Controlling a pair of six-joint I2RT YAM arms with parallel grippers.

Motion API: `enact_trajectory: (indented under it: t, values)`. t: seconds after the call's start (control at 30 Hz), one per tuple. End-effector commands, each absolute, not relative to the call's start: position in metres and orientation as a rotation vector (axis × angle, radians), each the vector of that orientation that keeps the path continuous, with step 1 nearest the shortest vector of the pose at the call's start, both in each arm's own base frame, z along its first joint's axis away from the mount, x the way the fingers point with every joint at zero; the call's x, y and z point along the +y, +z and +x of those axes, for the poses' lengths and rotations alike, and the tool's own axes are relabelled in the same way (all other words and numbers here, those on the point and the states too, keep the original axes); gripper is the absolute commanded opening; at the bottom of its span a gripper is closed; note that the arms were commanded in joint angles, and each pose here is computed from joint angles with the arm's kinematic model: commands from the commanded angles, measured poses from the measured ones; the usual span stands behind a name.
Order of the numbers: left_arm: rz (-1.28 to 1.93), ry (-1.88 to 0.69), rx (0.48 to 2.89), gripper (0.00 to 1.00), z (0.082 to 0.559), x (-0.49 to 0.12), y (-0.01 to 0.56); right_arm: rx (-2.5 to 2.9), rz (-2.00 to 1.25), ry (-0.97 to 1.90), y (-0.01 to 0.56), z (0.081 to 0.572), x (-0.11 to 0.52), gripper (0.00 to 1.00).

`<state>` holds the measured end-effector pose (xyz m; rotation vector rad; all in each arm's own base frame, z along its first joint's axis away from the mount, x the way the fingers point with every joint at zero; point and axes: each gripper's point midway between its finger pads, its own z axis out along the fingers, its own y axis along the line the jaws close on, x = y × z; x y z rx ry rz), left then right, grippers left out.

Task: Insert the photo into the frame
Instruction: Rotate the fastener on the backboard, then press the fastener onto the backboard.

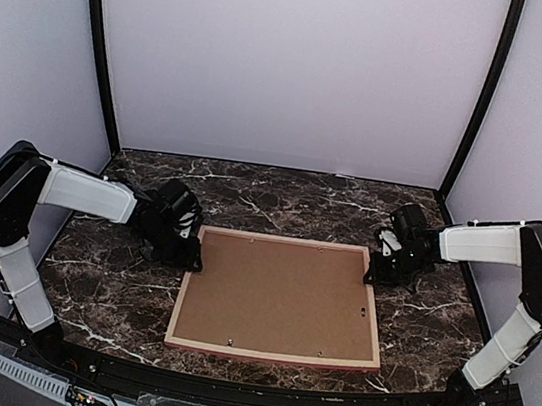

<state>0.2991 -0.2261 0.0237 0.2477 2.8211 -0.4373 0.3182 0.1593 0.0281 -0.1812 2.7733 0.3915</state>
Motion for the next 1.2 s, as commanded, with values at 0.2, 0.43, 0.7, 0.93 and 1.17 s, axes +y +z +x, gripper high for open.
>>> enact_trajectory:
  t: [0.2,0.43,0.7,0.93,1.17]
  values:
    - [0.169,-0.510,2.940,0.33,0.272,-0.213,-0.006,2.785,-0.228,0.377,0.023,0.312,0.156,0.17]
    - [0.116,-0.562,2.959,0.32,0.264,-0.209,-0.014,2.789,-0.231,0.381,0.022,0.311,0.156,0.17]
    - [0.039,-0.741,2.958,0.31,0.256,-0.216,-0.019,2.786,-0.233,0.386,0.024,0.311,0.157,0.17]
    - [-0.013,-0.776,2.963,0.31,0.256,-0.213,-0.022,2.783,-0.238,0.390,0.024,0.312,0.157,0.16]
    - [-0.016,-0.654,3.000,0.29,0.257,-0.202,-0.031,2.782,-0.244,0.396,0.025,0.311,0.158,0.16]
